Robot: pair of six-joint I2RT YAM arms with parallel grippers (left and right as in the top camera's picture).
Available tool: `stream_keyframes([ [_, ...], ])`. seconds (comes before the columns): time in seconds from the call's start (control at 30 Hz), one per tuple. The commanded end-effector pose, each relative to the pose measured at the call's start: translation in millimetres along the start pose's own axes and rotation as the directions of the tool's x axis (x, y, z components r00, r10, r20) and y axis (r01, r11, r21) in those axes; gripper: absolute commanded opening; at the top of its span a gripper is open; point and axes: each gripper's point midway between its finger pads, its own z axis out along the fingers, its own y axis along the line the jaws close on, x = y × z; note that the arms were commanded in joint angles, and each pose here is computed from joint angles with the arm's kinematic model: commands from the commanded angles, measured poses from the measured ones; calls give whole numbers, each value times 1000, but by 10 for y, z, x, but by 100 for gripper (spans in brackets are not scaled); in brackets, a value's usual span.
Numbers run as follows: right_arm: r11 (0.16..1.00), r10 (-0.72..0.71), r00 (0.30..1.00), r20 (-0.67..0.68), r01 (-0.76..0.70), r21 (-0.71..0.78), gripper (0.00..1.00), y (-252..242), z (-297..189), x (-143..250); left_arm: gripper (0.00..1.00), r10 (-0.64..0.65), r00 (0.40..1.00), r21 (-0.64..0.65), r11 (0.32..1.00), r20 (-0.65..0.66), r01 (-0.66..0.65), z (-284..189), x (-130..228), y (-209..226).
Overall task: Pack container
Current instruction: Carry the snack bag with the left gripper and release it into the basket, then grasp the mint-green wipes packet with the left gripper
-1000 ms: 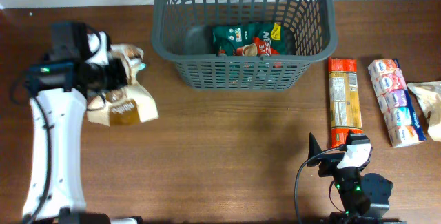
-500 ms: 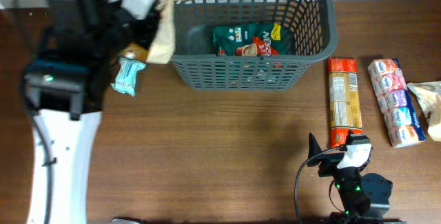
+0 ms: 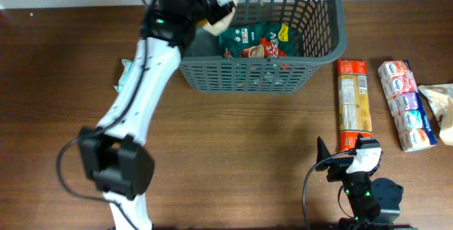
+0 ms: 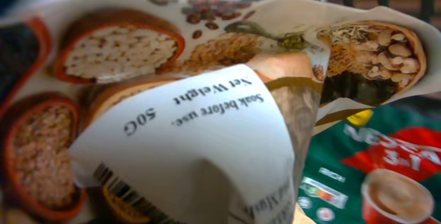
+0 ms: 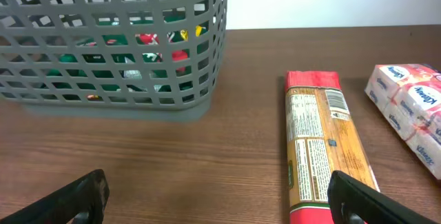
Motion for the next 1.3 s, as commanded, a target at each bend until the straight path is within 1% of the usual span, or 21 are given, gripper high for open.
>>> stream_keyframes([
  [0.0, 1000, 0, 1000, -1, 0, -12, 99, 23, 5, 19, 4, -53, 998, 96, 994, -21, 55, 294, 134, -363],
  [0.03, 1000, 0, 1000, -1, 0, -12, 99, 23, 5, 19, 11, -62, 997, 114, 991, -38, 66, 338, 190, -434],
  [0.1, 1000, 0, 1000, -1, 0, -12, 99, 23, 5, 19, 43, -99, 992, 120, 987, -73, 108, 365, 265, -486],
  [0.17, 1000, 0, 1000, -1, 0, -12, 99, 23, 5, 19, 65, -161, 980, 72, 983, -113, 170, 346, 322, -420],
  [0.27, 1000, 0, 1000, -1, 0, -12, 99, 23, 5, 19, 63, -216, 966, 19, 975, -142, 220, 217, 315, -306],
  [0.3, 1000, 0, 1000, -1, 0, -12, 99, 23, 5, 19, 58, -225, 965, -9, 974, -137, 226, 67, 229, -206],
  [0.4, 1000, 0, 1000, -1, 0, -12, 99, 23, 5, 19, 52, -223, 968, -111, 971, -113, 210, -385, -26, 100],
  [0.53, 1000, 0, 1000, -1, 0, -12, 99, 23, 5, 19, 55, -252, 964, -291, 931, -82, 219, -1268, -366, 504],
  [0.63, 1000, 0, 1000, -1, 0, -12, 99, 23, 5, 19, 58, -387, 920, -410, 850, -61, 330, -2028, -370, 695],
  [0.67, 1000, 0, 1000, -1, 0, -12, 99, 23, 5, 19, 59, -429, 901, -429, 826, -60, 364, -2162, -323, 712],
  [0.73, 1000, 0, 1000, -1, 0, -12, 99, 23, 5, 19, 59, -540, 839, -478, 755, -63, 449, -2414, -131, 748],
  [0.77, 1000, 0, 1000, -1, 0, -12, 99, 23, 5, 19, 59, -638, 765, -521, 683, -84, 512, -2575, 130, 759],
  [0.8, 1000, 0, 1000, -1, 0, -12, 99, 23, 5, 19, 58, -690, 716, -547, 643, -107, 537, -2646, 317, 752],
  [0.83, 1000, 0, 1000, -1, 0, -12, 99, 23, 5, 19, 59, -719, 684, -563, 619, -124, 548, -2675, 443, 746],
  [0.9, 1000, 0, 1000, -1, 0, -12, 99, 23, 5, 19, 59, -790, 585, -611, 558, -184, 562, -2733, 841, 714],
  [0.93, 1000, 0, 1000, -1, 0, -12, 99, 23, 5, 19, 59, -825, 518, -639, 527, -226, 560, -2736, 1122, 688],
  [1.03, 1000, 0, 1000, -1, 0, -12, 99, 23, 5, 19, 60, -865, 405, -674, 490, -296, 553, -2640, 1616, 635],
  [1.1, 1000, 0, 1000, -1, 0, -12, 99, 23, 5, 19, 63, -878, 327, -665, 479, -351, 572, -2458, 1950, 552],
  [1.2, 1000, 0, 1000, -1, 0, -12, 99, 23, 5, 19, 63, -872, 197, -658, 472, -449, 587, -2092, 2527, 368],
  [1.23, 1000, 0, 1000, -1, 0, -12, 99, 23, 5, 19, 63, -862, 175, -654, 480, -476, 585, -2008, 2664, 316],
  [1.27, 1000, 0, 1000, -1, 0, -12, 99, 23, 5, 19, 63, -837, 168, -635, 511, -520, 580, -1931, 2787, 257],
])
